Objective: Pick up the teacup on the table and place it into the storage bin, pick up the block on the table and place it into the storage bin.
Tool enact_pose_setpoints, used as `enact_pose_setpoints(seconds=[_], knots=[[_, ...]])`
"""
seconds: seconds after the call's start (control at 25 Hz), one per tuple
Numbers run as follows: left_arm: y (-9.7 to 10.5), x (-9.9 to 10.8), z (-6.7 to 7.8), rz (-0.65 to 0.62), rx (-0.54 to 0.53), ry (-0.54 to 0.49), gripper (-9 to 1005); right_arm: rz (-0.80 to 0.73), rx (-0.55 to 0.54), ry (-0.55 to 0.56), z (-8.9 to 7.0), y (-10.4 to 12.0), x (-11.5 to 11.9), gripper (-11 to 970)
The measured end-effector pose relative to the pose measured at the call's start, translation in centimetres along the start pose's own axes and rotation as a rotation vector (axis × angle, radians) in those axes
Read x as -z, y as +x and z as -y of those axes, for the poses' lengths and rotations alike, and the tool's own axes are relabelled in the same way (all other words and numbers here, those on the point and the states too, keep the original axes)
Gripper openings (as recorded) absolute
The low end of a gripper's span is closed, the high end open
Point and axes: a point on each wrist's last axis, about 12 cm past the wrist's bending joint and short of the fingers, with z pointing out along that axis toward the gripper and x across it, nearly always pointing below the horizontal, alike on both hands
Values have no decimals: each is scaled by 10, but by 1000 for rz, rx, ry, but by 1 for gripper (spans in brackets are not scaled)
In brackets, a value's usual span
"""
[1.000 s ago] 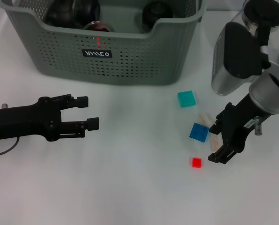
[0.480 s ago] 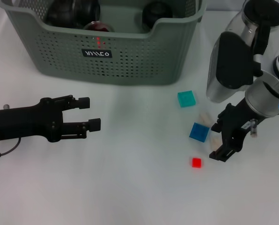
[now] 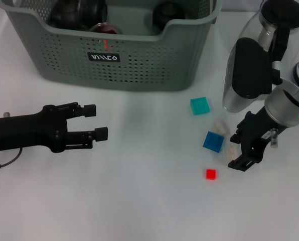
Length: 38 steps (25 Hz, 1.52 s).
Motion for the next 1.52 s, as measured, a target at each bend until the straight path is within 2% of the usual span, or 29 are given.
enact_pose_setpoints(seconds=[0.08, 0.4, 0.84, 1.04, 1.16, 1.32, 1.52], knots=[[0, 0, 0, 0, 0, 1, 861, 0, -3, 2, 1, 0, -1, 726], [0, 0, 1, 2, 0, 5, 861, 1, -7, 10, 2, 0, -4, 606], [-1, -1, 0, 3, 7, 5, 861, -7, -10, 11, 2, -2, -4, 585], [-1, -1, 0, 1, 7, 5, 861, -9, -13, 9, 2, -2, -3, 443], [-1, -1, 0, 1, 8, 4, 861, 4, -24, 7, 2, -1, 0, 442], [0, -1, 0, 1, 10, 2, 861, 136, -60, 8, 7, 3, 27, 442], [0, 0, 0, 1, 10, -2, 861, 539, -26, -76, 5, 14, 80, 441]])
